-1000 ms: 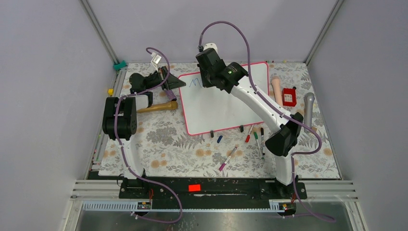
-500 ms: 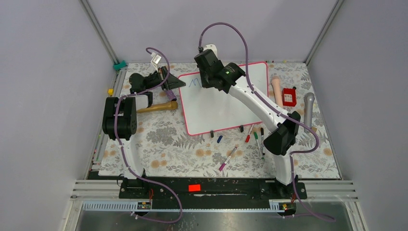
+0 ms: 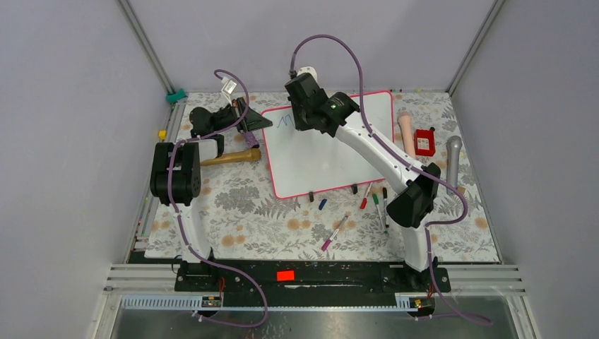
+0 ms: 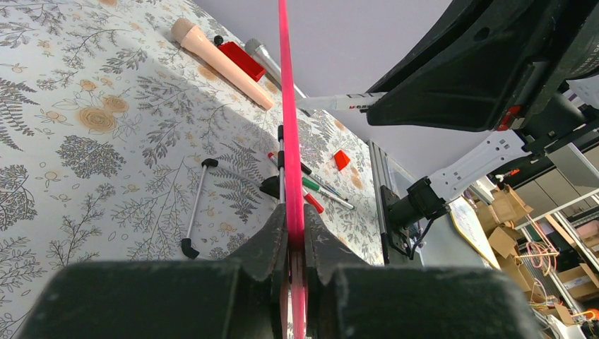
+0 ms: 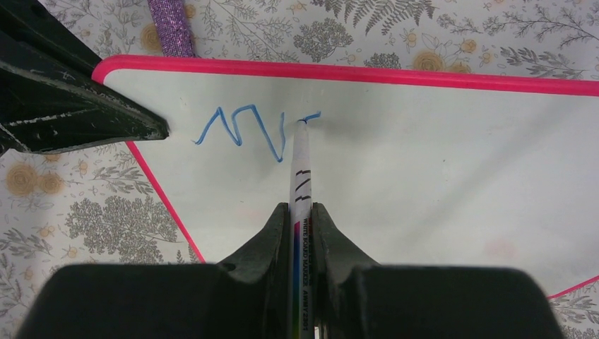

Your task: Write a sentence on the whiteboard

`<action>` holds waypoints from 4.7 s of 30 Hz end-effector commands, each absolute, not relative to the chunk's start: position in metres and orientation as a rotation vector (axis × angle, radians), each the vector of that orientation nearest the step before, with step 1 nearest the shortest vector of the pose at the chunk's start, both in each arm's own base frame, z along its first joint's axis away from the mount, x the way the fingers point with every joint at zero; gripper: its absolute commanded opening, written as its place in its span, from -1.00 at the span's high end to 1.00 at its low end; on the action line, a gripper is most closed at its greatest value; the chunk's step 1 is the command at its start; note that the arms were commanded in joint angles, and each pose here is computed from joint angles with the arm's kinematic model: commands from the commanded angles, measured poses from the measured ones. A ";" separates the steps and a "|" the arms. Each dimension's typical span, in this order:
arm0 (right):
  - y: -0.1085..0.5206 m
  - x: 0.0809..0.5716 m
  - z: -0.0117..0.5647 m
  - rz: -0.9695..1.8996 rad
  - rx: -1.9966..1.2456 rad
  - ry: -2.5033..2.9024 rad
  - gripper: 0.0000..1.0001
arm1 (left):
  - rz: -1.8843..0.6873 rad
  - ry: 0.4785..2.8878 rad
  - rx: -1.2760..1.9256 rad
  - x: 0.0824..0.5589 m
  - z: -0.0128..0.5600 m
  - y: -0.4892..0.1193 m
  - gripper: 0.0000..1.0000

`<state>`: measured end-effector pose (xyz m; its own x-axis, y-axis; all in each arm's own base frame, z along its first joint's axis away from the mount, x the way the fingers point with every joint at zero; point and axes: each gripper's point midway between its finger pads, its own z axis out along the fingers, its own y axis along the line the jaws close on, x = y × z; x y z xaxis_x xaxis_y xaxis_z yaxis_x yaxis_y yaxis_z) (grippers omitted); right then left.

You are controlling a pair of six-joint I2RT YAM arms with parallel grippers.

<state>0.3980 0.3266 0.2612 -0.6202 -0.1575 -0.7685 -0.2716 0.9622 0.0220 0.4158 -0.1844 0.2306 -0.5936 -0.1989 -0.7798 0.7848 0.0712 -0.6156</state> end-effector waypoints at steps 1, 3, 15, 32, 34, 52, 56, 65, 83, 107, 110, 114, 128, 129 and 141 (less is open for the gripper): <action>0.328 0.395 0.255 0.171 -0.339 2.277 1.00 | -1.611 1.560 0.813 0.393 0.233 -0.189 1.00; 0.326 0.393 0.250 0.155 -0.352 2.298 1.00 | -1.610 1.560 0.811 0.394 0.233 -0.189 1.00; 0.296 0.404 0.252 -0.060 -0.294 2.276 1.00 | -1.610 1.560 0.816 0.393 0.234 -0.189 1.00; 0.317 0.420 0.273 0.115 -0.243 2.232 1.00 | -1.618 1.565 0.815 0.393 0.232 -0.191 1.00; 0.320 0.421 0.273 0.133 -0.245 2.232 1.00 | -1.619 1.566 0.818 0.392 0.232 -0.191 1.00; 0.337 0.400 0.288 0.305 -0.386 2.235 1.00 | -1.622 1.566 0.805 0.393 0.231 -0.191 1.00; 0.327 0.384 0.314 0.343 -0.437 2.193 1.00 | -1.621 1.564 0.799 0.394 0.232 -0.192 1.00; 0.282 0.370 0.336 0.352 -0.349 2.095 1.00 | -1.619 1.563 0.794 0.395 0.235 -0.190 1.00; 0.253 0.364 0.331 0.322 -0.306 2.048 1.00 | -1.612 1.572 0.786 0.398 0.237 -0.183 1.00; 0.286 0.384 0.306 0.376 -0.359 2.105 1.00 | -1.652 1.568 0.762 0.400 0.241 -0.197 1.00; 0.285 0.386 0.301 0.354 -0.356 2.127 1.00 | -1.662 1.576 0.752 0.400 0.240 -0.198 1.00; 0.280 0.391 0.296 0.304 -0.333 2.155 1.00 | -1.672 1.584 0.736 0.400 0.238 -0.198 1.00; 0.278 0.382 0.299 0.317 -0.338 2.177 1.00 | -1.679 1.590 0.727 0.401 0.237 -0.198 1.00; 0.276 0.380 0.296 0.315 -0.339 2.184 1.00 | -1.680 1.592 0.724 0.401 0.237 -0.198 1.00; 0.269 0.387 0.285 0.234 -0.305 2.212 1.00 | -1.677 1.589 0.717 0.403 0.238 -0.197 1.00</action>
<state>0.3825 0.2755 0.2686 -0.6169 -0.1609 -0.7704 -0.3330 0.9403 0.0703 0.4101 -0.1933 0.2283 -0.6308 -0.1581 -0.7596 0.7657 0.0317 -0.6424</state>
